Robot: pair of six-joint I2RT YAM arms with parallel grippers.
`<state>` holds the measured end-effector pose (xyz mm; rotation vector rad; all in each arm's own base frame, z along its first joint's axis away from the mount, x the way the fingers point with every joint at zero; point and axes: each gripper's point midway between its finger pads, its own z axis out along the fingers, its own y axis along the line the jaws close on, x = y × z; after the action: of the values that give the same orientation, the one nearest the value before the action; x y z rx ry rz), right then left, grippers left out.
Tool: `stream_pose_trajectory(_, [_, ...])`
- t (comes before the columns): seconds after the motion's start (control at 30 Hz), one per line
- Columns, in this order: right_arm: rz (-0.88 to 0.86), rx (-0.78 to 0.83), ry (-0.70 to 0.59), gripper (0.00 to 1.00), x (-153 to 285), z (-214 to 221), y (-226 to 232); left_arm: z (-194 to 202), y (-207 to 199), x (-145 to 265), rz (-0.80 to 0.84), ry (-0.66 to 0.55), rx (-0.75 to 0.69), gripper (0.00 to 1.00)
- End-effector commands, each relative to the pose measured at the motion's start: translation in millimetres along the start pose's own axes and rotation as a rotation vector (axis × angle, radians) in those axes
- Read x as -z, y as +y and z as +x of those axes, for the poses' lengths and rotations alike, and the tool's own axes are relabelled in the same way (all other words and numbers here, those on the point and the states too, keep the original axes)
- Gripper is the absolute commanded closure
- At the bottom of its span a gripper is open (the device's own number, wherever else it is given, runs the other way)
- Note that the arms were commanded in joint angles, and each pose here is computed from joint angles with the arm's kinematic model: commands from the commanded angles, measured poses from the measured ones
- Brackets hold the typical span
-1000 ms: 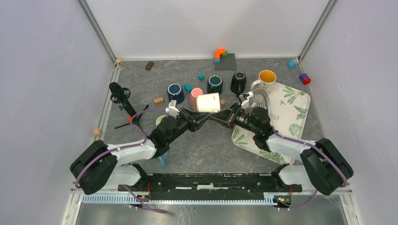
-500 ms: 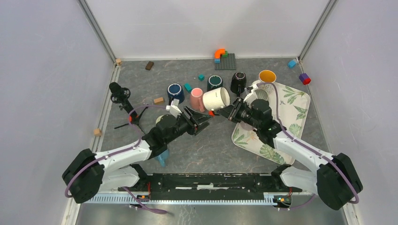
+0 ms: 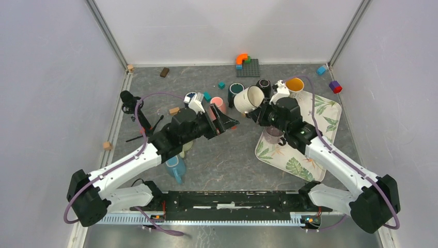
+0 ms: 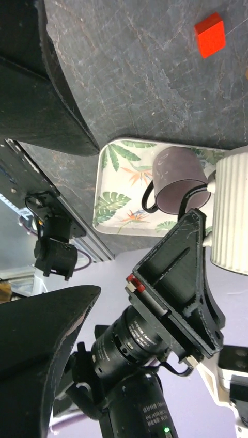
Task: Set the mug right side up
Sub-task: Turn over the cup at the center of the board, then place the cup on the tray.
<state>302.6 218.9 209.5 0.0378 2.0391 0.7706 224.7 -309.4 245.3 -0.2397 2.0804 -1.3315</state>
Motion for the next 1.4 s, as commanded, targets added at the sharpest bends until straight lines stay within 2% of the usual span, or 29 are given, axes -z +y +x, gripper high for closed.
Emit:
stream_pose_trajectory(0.0, [0.054, 0.103, -0.182, 1.0, 18.3, -65.8, 3.6, 2.1, 4.4, 7.0, -0.068, 0.105, -0.197, 0.0])
stream_pose_trajectory(0.23, [0.295, 0.144, -0.242, 1.0, 44.4, -94.5, -45.0, -4.5, -5.7, 19.0, -0.07, 0.15, -0.332, 0.0])
stream_pose_trajectory(0.63, [0.687, 0.12, -0.315, 1.0, 102.7, -130.6, -142.5, 9.8, -19.5, 23.9, 0.018, 0.251, -0.391, 0.0])
stream_pose_trajectory(1.0, [0.811, 0.037, -0.372, 1.0, 111.6, -141.6, -216.4, 14.0, -28.2, 26.3, 0.071, 0.278, -0.408, 0.0])
stream_pose_trajectory(1.37, [0.802, 0.096, -0.381, 1.0, 78.7, -135.6, -257.7, 19.8, -25.6, 23.1, 0.08, 0.306, -0.404, 0.0])
